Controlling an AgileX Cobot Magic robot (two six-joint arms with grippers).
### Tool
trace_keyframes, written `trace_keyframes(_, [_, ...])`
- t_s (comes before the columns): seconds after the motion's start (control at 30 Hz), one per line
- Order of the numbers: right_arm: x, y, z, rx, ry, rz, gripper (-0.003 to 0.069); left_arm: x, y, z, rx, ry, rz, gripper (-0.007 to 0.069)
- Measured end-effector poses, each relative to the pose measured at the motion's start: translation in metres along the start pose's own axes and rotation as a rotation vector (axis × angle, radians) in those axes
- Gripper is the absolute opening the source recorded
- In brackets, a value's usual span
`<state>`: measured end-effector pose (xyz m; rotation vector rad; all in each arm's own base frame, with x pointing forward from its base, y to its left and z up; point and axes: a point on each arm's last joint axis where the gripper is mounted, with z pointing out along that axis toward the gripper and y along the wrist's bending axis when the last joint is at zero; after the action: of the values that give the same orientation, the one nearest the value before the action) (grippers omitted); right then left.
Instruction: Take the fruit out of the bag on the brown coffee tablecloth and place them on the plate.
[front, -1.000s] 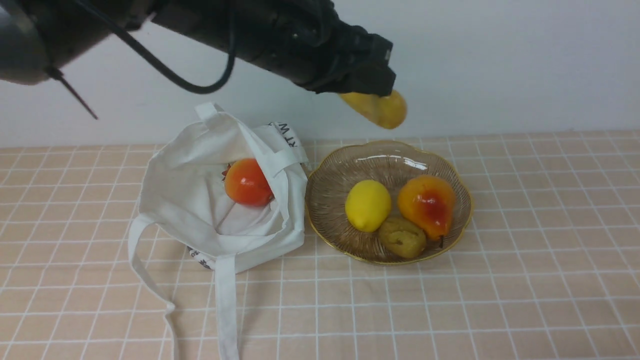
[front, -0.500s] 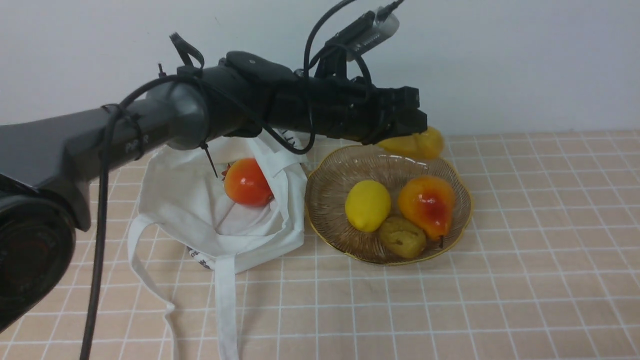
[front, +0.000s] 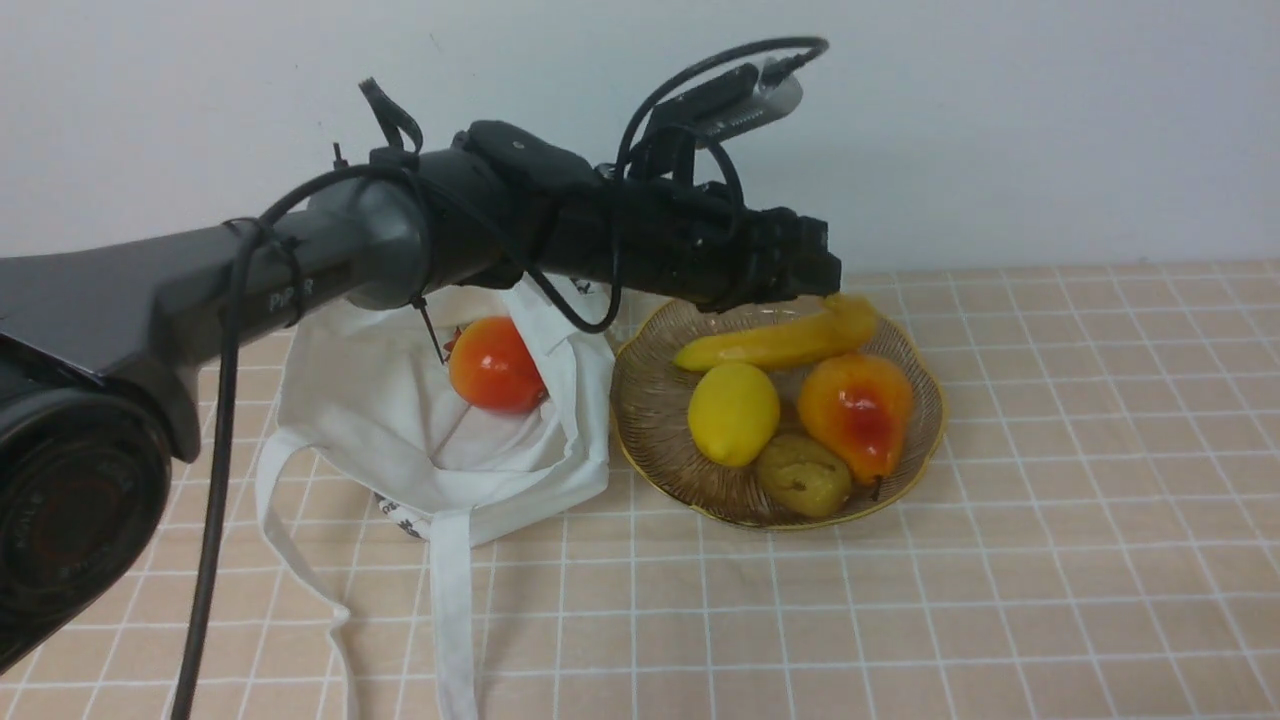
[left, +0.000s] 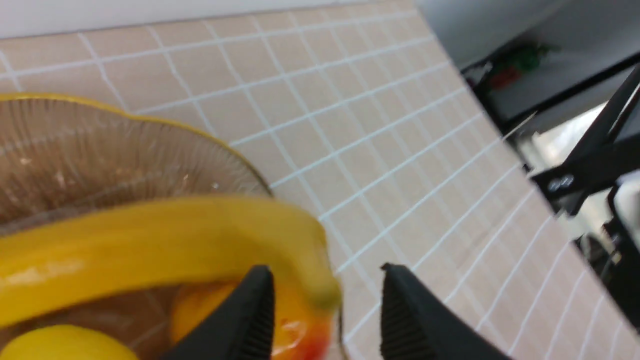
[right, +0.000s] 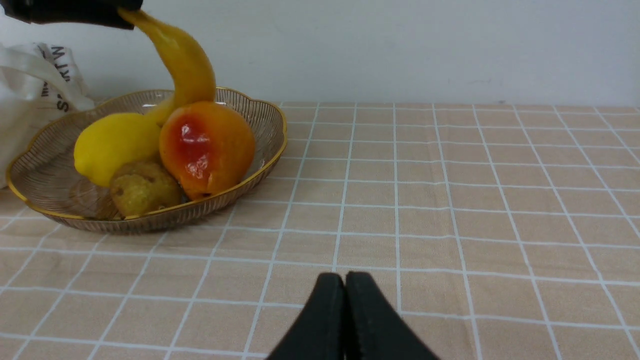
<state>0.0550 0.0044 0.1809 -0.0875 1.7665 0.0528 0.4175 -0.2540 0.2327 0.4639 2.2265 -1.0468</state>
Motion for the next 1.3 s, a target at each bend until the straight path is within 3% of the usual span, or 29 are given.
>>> trace_keyframes(0.13, [0.0, 0.0, 0.0, 0.0, 0.0, 0.0, -0.0015, 0.001, 0.011, -0.009, 0.005, 0.061, 0.018, 0.0438])
trace_keyframes(0.33, [0.0, 0.0, 0.0, 0.0, 0.0, 0.0, -0.0015, -0.017, 0.028, -0.053, 0.067, 0.114, 0.005, 0.0484])
trace_keyframes(0.43, [0.0, 0.0, 0.0, 0.0, 0.0, 0.0, -0.0015, -0.03, 0.027, -0.088, 0.104, 0.142, 0.0, 0.0426])
trace_keyframes(0.5, [0.0, 0.0, 0.0, 0.0, 0.0, 0.0, -0.0015, -0.041, 0.02, -0.118, 0.089, 0.165, 0.019, 0.0312])
trace_keyframes(0.63, [0.0, 0.0, 0.0, 0.0, 0.0, 0.0, -0.0015, -0.057, -0.007, -0.171, -0.02, 0.182, 0.145, 0.0062])
trace_keyframes(0.7, [0.0, 0.0, 0.0, 0.0, 0.0, 0.0, -0.0015, -0.06, -0.019, -0.19, -0.083, 0.185, 0.211, 0.0018])
trace_keyframes(0.8, [0.0, 0.0, 0.0, 0.0, 0.0, 0.0, -0.0015, -0.06, -0.038, -0.217, -0.173, 0.186, 0.278, -0.0005])
trace_keyframes(1.0, [0.0, 0.0, 0.0, 0.0, 0.0, 0.0, -0.0015, -0.054, -0.06, -0.256, -0.322, 0.159, 0.264, -0.0008])
trace_keyframes(1.3, [0.0, 0.0, 0.0, 0.0, 0.0, 0.0, -0.0015, 0.0, -0.096, -0.301, -0.358, 0.169, 0.278, -0.0008])
